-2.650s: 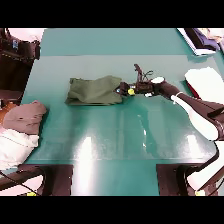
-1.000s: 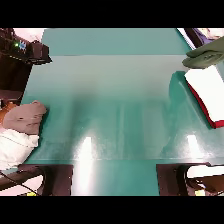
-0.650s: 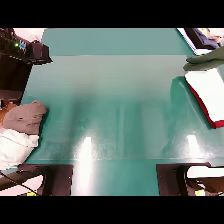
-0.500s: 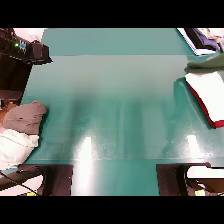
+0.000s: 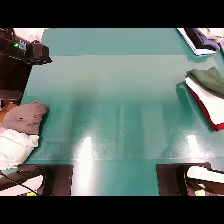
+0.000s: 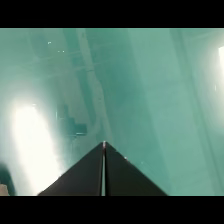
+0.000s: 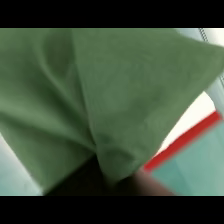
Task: Fold the shirts.
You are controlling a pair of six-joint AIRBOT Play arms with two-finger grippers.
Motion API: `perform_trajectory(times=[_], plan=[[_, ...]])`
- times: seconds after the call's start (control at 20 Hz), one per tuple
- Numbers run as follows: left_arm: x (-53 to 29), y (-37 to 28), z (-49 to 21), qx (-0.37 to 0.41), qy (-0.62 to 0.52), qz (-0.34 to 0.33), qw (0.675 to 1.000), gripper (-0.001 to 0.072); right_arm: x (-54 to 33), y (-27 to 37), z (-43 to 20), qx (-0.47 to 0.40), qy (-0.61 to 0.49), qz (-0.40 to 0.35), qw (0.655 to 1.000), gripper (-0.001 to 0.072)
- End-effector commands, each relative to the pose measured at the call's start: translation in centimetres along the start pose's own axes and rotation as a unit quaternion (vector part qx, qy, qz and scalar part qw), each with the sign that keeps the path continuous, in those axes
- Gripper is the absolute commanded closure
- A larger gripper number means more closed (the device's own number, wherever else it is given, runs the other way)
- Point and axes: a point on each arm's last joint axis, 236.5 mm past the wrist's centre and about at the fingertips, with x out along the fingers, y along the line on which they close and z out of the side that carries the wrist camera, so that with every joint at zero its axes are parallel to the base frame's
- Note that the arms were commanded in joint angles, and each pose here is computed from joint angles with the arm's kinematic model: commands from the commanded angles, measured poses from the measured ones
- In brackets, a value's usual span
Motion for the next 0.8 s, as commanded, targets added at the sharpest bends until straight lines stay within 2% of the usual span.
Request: perform_trajectory(times=[0.0, 0.05, 0.2, 0.4, 0.45, 0.5, 0.55, 0.6, 0.75], plan=[[0.0, 0.0, 0.1, 0.006, -0.002, 0.001, 1.0, 0.068, 0.7, -3.3, -3.6, 0.039, 0.04, -0.032, 0.998, 0.0241], [-0.1, 0.0, 0.1, 0.006, -0.003, 0.001, 1.0, 0.068, 0.7, -4.1, -4.3, 0.053, 0.047, -0.034, 0.997, 0.0185], [-0.1, 0.0, 0.0, 0.004, -0.001, 0.0, 1.0, 0.068, -0.3, -5.4, -5.1, 0.108, 0.036, -0.028, 0.993, 0.0187], [-0.1, 0.1, 1.1, 0.004, -0.022, 0.002, 1.0, 0.068, -3.2, -0.2, -2.9, 0.118, -0.033, 0.087, 0.989, 0.019], [-0.1, 0.1, 1.3, 0.004, -0.028, 0.003, 1.0, 0.068, -4.0, 1.8, -2.5, 0.11, -0.043, 0.119, 0.986, 0.0221], [-0.1, 0.1, 1.7, 0.004, -0.035, 0.003, 0.999, 0.068, -4.9, 3.8, -2.4, 0.098, -0.05, 0.147, 0.983, 0.0348], [-0.2, 0.2, 2.0, 0.004, -0.042, 0.004, 0.999, 0.068, -5.9, 5.8, -2.5, 0.08, -0.057, 0.169, 0.981, 0.0566], [-0.2, 0.2, 2.2, 0.004, -0.047, 0.004, 0.999, 0.068, -6.7, 7.5, -2.7, 0.061, -0.062, 0.181, 0.98, 0.0692], [-0.2, 0.2, 2.4, 0.004, -0.05, 0.004, 0.999, 0.068, -8.8, 12.4, -4.1, -0.014, -0.073, 0.205, 0.976, 0.0692]])
